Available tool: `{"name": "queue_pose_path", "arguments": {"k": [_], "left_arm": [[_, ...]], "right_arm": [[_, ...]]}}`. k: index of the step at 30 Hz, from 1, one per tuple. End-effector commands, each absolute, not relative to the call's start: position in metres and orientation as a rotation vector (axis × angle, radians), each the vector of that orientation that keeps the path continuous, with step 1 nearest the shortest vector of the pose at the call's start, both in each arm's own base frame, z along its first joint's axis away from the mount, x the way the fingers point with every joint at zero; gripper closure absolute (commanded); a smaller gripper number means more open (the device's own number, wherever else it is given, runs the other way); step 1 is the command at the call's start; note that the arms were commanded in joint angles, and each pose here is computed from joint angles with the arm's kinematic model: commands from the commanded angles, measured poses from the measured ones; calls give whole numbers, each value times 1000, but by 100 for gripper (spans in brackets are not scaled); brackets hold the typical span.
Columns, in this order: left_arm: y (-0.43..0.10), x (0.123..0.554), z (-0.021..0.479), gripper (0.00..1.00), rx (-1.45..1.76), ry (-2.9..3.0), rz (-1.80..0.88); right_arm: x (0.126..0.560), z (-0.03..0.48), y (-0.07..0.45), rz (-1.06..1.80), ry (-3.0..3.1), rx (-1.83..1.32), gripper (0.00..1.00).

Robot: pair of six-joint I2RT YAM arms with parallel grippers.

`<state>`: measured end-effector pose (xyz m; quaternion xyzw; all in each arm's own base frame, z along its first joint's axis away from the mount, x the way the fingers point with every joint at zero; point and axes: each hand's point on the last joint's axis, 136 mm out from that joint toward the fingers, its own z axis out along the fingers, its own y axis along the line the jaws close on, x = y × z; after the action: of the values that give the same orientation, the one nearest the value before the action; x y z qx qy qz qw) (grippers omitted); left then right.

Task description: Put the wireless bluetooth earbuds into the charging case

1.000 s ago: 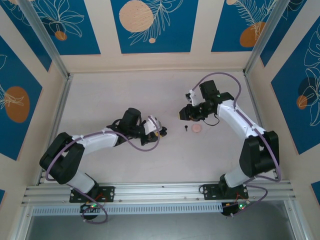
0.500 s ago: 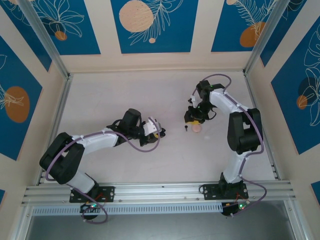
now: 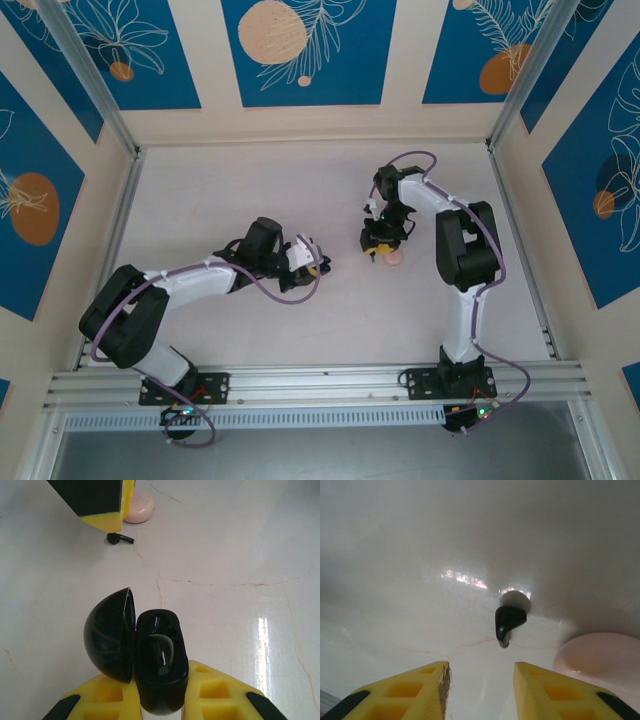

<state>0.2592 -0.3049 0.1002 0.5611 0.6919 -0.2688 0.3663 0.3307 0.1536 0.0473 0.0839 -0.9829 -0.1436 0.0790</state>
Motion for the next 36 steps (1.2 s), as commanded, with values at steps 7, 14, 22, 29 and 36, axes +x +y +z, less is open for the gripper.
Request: {"name": "queue_pose_path", "arguments": {"k": [7,14,22,29,36], "left_arm": [[-303,258,107,90,1451,1750,-685],[-303,258,108,90,1454,1752,-679],[-303,259,108,90,1454,1755,-678],[-304,259,107,90,1456,1758,-680],[-304,259,106,90,1459,1761,-679]], "right_arm": [[335,36,149,-318,-2921,312,62],[340,30,151,-322,-2922,323,63],[340,21,153,-321,-2906,329,67],[337,13,153,-285,-2891,335,71],[337,10,153,-281,-2892,327,76]]}}
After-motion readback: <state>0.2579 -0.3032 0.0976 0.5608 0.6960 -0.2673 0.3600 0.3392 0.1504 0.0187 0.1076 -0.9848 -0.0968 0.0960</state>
